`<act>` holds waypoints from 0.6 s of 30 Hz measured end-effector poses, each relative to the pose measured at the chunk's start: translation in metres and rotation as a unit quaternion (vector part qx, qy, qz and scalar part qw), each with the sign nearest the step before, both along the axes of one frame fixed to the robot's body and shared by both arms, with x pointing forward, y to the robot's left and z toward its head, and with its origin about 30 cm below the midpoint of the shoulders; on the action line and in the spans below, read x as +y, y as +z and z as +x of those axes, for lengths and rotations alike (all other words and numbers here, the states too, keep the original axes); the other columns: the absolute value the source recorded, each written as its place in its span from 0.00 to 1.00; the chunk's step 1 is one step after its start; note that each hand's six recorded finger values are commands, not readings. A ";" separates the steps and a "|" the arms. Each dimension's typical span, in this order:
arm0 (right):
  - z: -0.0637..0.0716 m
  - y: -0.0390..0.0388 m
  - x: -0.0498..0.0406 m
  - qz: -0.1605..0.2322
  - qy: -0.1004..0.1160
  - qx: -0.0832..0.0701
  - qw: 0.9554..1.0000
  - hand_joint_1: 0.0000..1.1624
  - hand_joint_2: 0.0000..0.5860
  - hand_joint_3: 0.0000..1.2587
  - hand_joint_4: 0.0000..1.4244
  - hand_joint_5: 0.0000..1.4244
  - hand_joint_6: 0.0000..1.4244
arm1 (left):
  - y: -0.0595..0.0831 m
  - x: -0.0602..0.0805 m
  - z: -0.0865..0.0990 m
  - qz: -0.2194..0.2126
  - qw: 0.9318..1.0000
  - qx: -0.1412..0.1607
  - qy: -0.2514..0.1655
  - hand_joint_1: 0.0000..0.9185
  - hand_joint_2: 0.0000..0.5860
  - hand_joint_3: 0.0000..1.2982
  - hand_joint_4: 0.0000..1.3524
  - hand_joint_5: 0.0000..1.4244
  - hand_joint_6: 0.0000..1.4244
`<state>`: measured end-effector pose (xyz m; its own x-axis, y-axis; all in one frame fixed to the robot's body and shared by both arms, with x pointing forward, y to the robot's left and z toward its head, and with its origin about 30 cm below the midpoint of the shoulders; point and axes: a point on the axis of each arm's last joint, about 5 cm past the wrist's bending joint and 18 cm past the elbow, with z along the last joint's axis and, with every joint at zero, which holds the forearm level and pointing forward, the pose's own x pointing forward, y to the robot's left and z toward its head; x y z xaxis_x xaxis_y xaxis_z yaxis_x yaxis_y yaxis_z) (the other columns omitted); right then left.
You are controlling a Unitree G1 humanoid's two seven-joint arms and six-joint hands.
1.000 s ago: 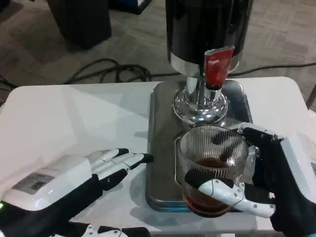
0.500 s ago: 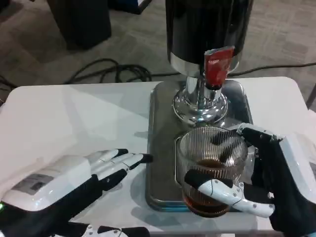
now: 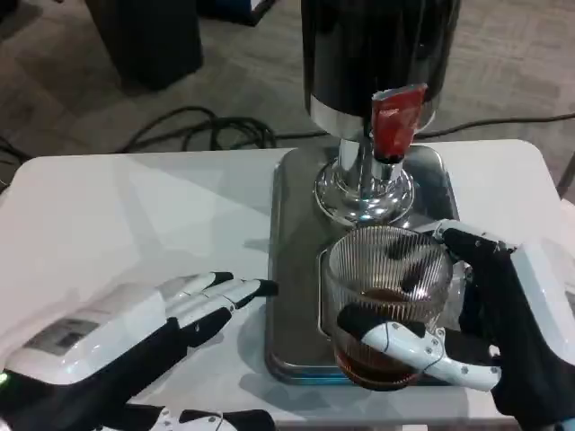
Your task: Grasp the cup under the faucet to collect the drink, then remove the cup.
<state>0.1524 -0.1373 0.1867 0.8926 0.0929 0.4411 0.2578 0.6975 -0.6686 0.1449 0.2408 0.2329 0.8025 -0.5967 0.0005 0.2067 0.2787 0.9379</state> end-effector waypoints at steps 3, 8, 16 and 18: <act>0.000 -0.0001 0.0000 0.000 0.000 0.000 1.000 0.69 0.14 0.68 0.75 0.92 1.00 | -0.001 -0.001 0.000 -0.001 1.000 0.003 -0.002 0.00 0.19 0.06 0.00 0.00 0.00; 0.001 -0.0010 0.0001 -0.001 0.000 0.003 1.000 0.69 0.14 0.68 0.75 0.91 1.00 | -0.001 -0.003 0.000 -0.001 1.000 0.003 -0.005 0.00 0.19 0.06 0.00 0.00 0.00; 0.001 -0.0016 0.0002 -0.001 0.000 0.005 1.000 0.68 0.12 0.68 0.75 0.92 1.00 | 0.000 -0.002 0.001 0.005 1.000 -0.002 0.005 0.00 0.19 0.06 0.00 0.00 0.00; 0.001 -0.0016 0.0002 -0.001 0.000 0.005 1.000 0.68 0.12 0.68 0.75 0.92 1.00 | 0.000 -0.002 0.001 0.005 1.000 -0.003 0.006 0.00 0.19 0.06 0.00 0.00 0.00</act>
